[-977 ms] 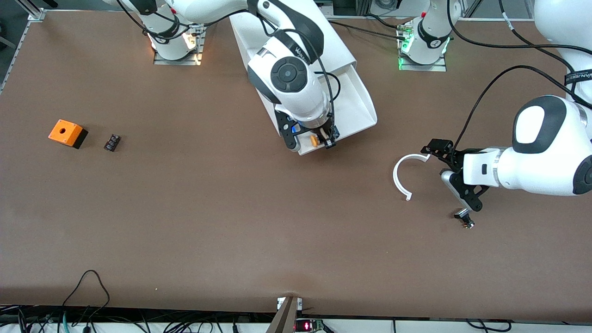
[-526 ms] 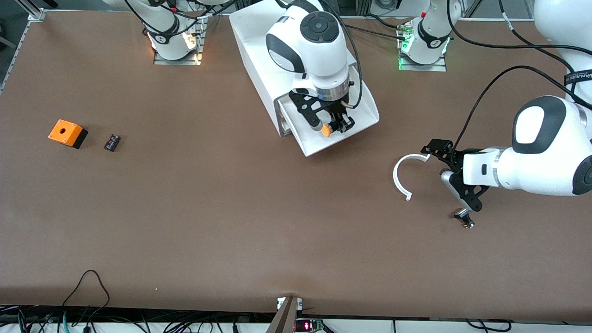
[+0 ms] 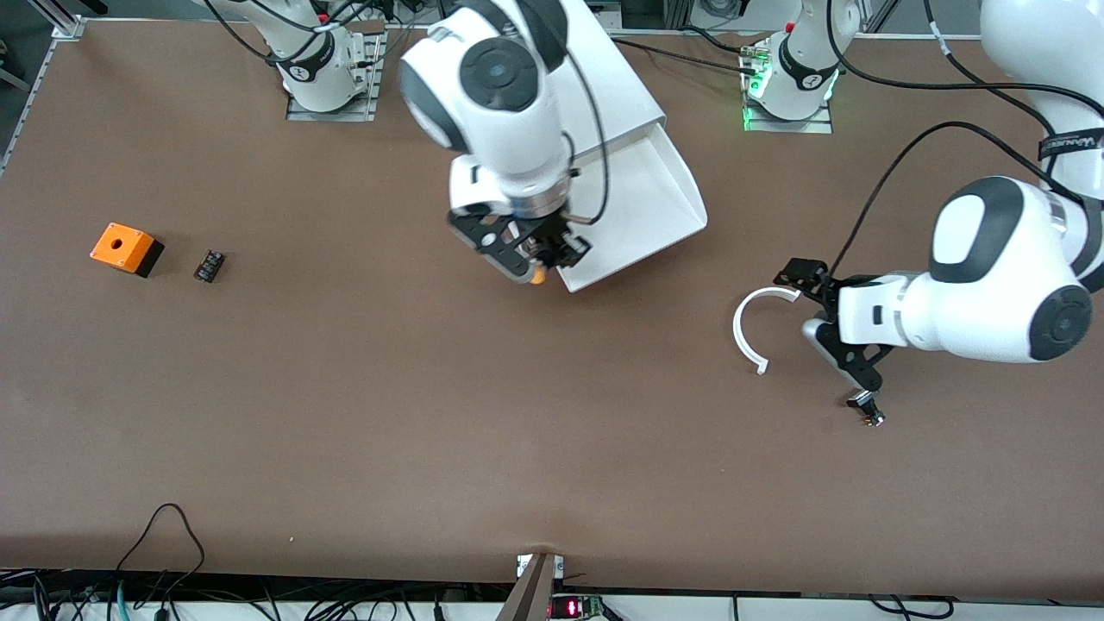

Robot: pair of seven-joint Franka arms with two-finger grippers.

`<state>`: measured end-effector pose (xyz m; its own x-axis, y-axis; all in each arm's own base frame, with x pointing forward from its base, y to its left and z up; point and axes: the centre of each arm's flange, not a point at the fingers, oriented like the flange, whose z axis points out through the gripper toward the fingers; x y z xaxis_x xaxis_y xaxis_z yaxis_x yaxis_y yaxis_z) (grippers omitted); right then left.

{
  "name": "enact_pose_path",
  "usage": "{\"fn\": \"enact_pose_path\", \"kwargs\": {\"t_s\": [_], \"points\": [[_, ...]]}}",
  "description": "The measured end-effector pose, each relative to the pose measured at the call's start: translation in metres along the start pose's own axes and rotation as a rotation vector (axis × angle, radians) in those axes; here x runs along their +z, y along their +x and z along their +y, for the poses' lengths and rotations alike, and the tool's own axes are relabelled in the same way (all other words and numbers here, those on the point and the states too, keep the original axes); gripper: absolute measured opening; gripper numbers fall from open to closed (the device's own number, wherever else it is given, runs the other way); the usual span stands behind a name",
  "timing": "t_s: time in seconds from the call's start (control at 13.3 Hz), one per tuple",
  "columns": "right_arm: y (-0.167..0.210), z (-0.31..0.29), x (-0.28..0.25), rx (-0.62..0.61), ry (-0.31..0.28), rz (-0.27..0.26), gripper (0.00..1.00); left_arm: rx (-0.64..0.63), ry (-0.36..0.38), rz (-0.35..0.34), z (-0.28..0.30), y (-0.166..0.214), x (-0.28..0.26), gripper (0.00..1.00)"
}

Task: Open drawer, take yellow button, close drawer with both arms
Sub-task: 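Lift the orange button out with the right gripper while the left gripper approaches, then set the button on the table with the right gripper while the left gripper pushes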

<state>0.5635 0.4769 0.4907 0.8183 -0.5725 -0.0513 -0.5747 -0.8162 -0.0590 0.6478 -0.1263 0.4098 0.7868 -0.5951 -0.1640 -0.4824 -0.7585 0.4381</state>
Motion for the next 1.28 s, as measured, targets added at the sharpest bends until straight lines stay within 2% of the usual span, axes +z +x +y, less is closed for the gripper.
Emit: {"fn": "enact_pose_path", "kwargs": {"t_s": [0.23, 0.38, 0.53, 0.68, 0.98, 1.28], "points": [[0.069, 0.032, 0.0, -0.171, -0.065, -0.023, 0.42, -0.037, 0.021, -0.027, 0.019, 0.011, 0.011, 1.0], [0.12, 0.06, 0.011, -0.269, -0.097, -0.04, 0.42, -0.138, 0.029, -0.037, 0.023, 0.016, 0.019, 1.0], [0.175, 0.098, 0.026, -0.332, -0.124, -0.049, 0.42, -0.253, 0.051, -0.015, 0.025, 0.025, 0.025, 1.0], [0.214, 0.134, 0.046, -0.364, -0.14, -0.031, 0.42, -0.3, 0.063, 0.018, 0.025, 0.03, 0.024, 1.0], [0.252, 0.211, 0.12, -0.453, -0.146, 0.025, 0.42, -0.456, 0.168, 0.019, 0.052, 0.044, 0.031, 1.0], [0.279, 0.282, 0.176, -0.522, -0.164, 0.057, 0.42, -0.553, 0.189, 0.039, 0.097, 0.064, 0.054, 1.0]]}}
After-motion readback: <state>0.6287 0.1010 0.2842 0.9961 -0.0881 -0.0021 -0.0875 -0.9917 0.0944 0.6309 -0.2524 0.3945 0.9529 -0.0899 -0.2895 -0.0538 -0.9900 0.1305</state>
